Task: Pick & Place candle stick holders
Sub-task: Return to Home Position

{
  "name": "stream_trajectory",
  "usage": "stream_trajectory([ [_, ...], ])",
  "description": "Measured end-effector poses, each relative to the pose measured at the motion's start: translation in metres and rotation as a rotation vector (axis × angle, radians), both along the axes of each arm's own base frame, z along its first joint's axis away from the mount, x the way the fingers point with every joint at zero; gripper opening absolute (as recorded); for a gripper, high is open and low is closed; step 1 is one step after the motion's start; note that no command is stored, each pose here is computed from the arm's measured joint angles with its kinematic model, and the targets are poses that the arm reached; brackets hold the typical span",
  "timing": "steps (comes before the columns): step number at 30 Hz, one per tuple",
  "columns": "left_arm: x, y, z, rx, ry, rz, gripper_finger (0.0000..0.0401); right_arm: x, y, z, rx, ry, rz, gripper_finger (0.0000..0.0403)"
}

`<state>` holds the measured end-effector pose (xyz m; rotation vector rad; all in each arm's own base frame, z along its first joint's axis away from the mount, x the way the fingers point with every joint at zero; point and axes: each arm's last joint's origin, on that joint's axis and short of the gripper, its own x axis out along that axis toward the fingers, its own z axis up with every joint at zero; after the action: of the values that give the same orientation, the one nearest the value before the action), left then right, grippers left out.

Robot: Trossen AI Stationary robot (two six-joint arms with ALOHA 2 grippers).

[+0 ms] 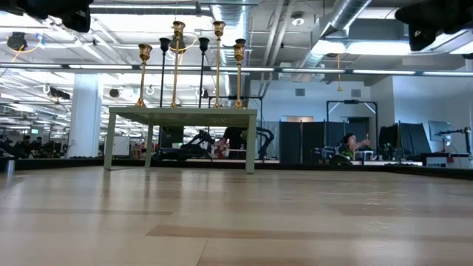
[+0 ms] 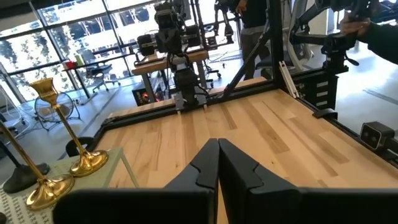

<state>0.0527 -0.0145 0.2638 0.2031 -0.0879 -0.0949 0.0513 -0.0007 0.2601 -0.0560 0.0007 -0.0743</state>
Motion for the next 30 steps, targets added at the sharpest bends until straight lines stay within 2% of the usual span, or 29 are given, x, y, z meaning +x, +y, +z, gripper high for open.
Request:
stream_trajectory([
  [10, 0.016, -0.01, -0.037, 0.043, 0.082, -0.058, 0.0006, 0.029, 0.002, -0.048, 0.01, -0.002, 0.006, 0.0],
  [17, 0.029, -0.013, -0.065, 0.033, 0.08, 0.036, 0.0007, 0.041, 0.003, -0.087, 0.065, 0.078, 0.007, 0.0],
  [24, 0.035, -0.014, -0.089, 0.004, 0.114, 0.11, 0.0007, 0.042, 0.005, -0.089, 0.025, 0.071, 0.063, 0.0],
  [30, 0.036, -0.014, -0.091, -0.005, 0.118, 0.114, 0.0006, 0.043, 0.005, -0.09, -0.015, 0.085, 0.068, 0.0],
])
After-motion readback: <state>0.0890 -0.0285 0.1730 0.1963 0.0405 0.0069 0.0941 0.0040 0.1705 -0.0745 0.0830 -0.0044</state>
